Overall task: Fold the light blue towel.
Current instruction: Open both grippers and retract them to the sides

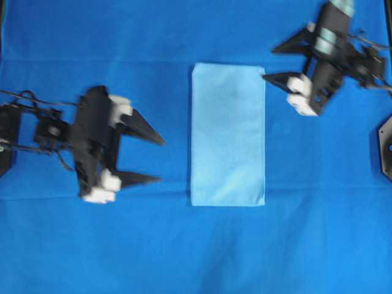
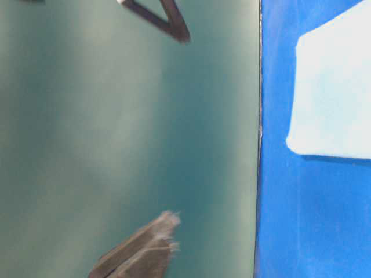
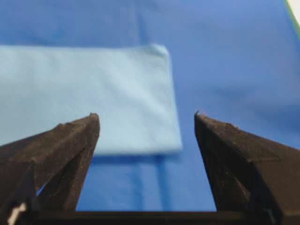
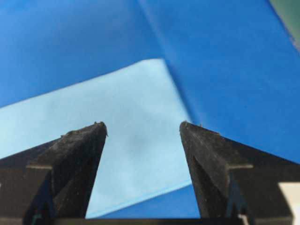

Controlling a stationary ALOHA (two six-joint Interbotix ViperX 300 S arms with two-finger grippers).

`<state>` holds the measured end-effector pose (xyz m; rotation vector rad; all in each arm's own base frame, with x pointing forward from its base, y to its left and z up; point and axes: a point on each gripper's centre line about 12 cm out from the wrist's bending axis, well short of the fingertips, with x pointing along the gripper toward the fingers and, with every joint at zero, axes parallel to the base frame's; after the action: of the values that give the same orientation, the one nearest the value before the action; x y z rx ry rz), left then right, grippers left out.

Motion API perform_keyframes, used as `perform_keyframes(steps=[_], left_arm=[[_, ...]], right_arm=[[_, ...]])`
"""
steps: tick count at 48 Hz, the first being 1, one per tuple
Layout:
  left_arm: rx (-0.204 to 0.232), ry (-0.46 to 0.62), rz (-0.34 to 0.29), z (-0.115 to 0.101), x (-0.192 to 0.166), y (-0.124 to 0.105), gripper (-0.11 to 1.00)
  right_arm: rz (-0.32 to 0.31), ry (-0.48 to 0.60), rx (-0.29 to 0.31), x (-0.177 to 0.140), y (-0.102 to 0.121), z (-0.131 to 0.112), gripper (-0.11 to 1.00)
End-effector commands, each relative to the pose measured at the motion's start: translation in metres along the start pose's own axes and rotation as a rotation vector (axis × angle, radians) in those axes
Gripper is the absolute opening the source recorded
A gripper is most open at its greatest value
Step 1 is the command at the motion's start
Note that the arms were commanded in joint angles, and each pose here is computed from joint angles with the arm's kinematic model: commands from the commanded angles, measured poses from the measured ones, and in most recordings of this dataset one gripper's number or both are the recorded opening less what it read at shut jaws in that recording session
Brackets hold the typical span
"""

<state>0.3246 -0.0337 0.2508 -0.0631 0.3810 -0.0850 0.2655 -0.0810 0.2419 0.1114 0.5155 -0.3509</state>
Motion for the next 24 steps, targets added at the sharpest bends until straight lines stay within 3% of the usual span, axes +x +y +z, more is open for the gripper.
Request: perform_keyframes(steps=[1, 16, 24], left_arm=[[0.017, -0.115, 0.024, 0.008, -0.017, 0.010, 0.77], [0.015, -0.220, 0.117, -0.024, -0.033, 0.040, 0.77], [0.013, -0.219, 0.125, -0.024, -0.031, 0.042, 0.77]], right_arm=[[0.032, -0.074, 0.006, -0.018, 0.004, 0.004, 0.65], [0.123, -0.141, 0.050, -0.035, 0.010, -0.035, 0.65], [0.123, -0.145, 0.054, -0.035, 0.009, -0.034, 0.65]])
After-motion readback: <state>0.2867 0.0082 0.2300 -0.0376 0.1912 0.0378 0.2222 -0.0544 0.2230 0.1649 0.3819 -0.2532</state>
